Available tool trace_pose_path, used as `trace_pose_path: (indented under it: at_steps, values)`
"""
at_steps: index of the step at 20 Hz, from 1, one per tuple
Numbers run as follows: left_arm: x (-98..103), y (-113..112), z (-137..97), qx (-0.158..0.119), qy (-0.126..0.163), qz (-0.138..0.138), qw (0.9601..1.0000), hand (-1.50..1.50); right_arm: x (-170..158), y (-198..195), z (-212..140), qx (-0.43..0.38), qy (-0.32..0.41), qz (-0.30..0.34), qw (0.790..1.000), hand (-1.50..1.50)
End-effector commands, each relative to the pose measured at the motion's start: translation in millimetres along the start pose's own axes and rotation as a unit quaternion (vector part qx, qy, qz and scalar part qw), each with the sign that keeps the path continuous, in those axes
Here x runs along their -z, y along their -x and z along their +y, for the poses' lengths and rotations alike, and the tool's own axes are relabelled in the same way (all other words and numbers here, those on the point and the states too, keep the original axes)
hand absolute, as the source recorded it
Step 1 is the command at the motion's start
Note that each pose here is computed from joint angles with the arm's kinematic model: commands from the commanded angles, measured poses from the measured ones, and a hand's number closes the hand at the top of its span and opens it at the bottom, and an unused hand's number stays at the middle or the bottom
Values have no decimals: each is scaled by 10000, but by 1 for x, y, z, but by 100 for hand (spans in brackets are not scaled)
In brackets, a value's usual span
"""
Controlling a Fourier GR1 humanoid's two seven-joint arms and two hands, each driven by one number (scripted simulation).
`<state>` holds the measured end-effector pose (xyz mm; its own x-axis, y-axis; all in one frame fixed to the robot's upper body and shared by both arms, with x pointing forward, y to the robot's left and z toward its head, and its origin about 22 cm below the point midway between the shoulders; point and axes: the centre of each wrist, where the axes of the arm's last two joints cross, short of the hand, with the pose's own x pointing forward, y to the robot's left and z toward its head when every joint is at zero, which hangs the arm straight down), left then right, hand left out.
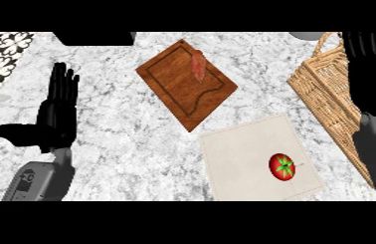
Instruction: Pick the tomato from the placemat and place it in the basket
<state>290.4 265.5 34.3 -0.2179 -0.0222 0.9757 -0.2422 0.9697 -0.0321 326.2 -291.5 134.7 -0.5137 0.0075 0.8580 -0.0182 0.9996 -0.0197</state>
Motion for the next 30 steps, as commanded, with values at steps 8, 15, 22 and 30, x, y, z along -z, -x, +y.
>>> trace_pose_path:
  at_steps: [8,15,22,30]
  values:
    - [-19,33,24,1411,1034,1567,9720,0,-47,41,62,3348,-2571,-1035,9006,150]
    - [7,14,20,1698,1030,1891,9617,0,-139,37,-3,1833,-2210,-1071,9519,-150]
    - [-5,18,24,1666,1047,1874,9624,0,-79,-28,-111,-1815,-2888,-440,9390,-150]
    - [11,7,30,1740,1160,1888,9595,0,-74,-62,-135,-2484,-4999,610,8275,-150]
